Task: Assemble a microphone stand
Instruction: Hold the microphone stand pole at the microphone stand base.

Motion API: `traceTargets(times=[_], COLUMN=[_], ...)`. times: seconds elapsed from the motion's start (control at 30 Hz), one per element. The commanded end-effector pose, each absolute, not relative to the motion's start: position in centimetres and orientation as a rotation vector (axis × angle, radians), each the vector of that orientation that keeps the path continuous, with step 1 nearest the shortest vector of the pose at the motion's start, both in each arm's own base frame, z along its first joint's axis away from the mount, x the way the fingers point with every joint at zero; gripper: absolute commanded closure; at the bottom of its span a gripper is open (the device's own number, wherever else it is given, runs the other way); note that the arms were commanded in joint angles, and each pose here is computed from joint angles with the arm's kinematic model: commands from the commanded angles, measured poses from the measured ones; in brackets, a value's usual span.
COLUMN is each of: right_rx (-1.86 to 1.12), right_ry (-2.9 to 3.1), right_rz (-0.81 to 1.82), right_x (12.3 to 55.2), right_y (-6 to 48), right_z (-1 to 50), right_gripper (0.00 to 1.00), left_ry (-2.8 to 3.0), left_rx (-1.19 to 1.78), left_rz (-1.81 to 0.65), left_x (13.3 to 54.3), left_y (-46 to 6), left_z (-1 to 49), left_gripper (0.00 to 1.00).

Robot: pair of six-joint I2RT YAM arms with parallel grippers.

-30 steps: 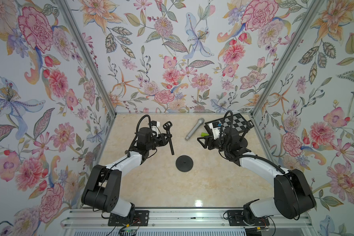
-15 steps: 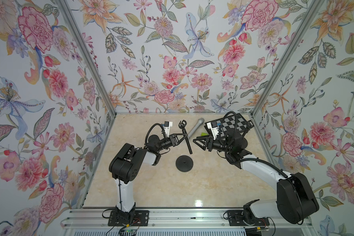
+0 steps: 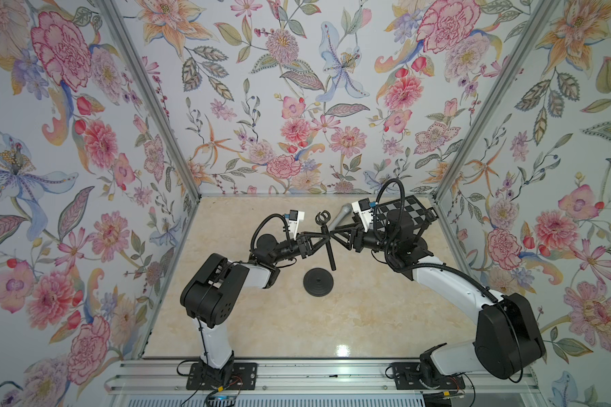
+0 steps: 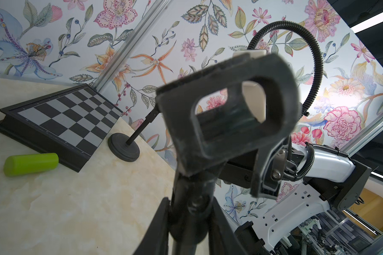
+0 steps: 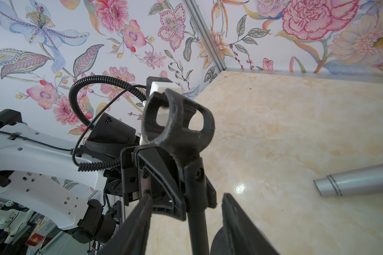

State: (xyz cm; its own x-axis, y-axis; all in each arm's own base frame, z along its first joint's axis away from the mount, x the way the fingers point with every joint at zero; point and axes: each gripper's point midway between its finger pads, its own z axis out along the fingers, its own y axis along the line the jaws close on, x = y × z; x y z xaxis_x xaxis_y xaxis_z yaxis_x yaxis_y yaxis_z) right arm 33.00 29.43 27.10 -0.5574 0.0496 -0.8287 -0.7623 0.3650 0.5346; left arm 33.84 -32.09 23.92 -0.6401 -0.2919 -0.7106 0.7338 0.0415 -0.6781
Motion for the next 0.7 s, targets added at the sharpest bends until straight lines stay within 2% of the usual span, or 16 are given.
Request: traceTargets(times=[0.0,0.1,0.13,0.23,0.3,0.43,0.53,0.67], right_rx=[-0.705,-0.723,-0.751,-0.838,-0.849,-0.857,-0.806,-0.705], right_ry=[1.822,1.828,1.815,1.791,1.799,1.780,1.775,1.775], right_rz=[1.309,1.319,1.338,1.408,1.416,1.429,1.416,1.345], right_x=[32.7,32.8,32.5,31.2,30.7,30.0,30.5,31.9], right_y=[31.1,31.4,31.6,31.9,31.8,31.6,31.5,30.9], right_z=[27.3,27.1,27.3,27.6,27.3,27.4,27.7,28.4], right_gripper=[0.50,0.53,0.60,0.70,0.71,0.80,0.85,0.91], left_ry=[1.494,1.496,1.490,1.478,1.471,1.430,1.427,1.465], left_rx=[0.603,0.653,0.666,0.691,0.701,0.705,0.699,0.724], left_rz=[-1.644,-1.596,-1.589,-1.583,-1.590,-1.611,-1.605,-1.539], left_x=[32.0,31.5,31.2,30.7,30.6,30.0,30.2,30.1], left_y=[-33.0,-33.4,-33.5,-33.4,-33.4,-33.2,-33.2,-33.1], left_z=[25.9,26.2,26.3,26.4,26.6,27.4,27.5,26.4], left_gripper=[0.91,0.89,0.89,0.88,0.88,0.87,0.79,0.61])
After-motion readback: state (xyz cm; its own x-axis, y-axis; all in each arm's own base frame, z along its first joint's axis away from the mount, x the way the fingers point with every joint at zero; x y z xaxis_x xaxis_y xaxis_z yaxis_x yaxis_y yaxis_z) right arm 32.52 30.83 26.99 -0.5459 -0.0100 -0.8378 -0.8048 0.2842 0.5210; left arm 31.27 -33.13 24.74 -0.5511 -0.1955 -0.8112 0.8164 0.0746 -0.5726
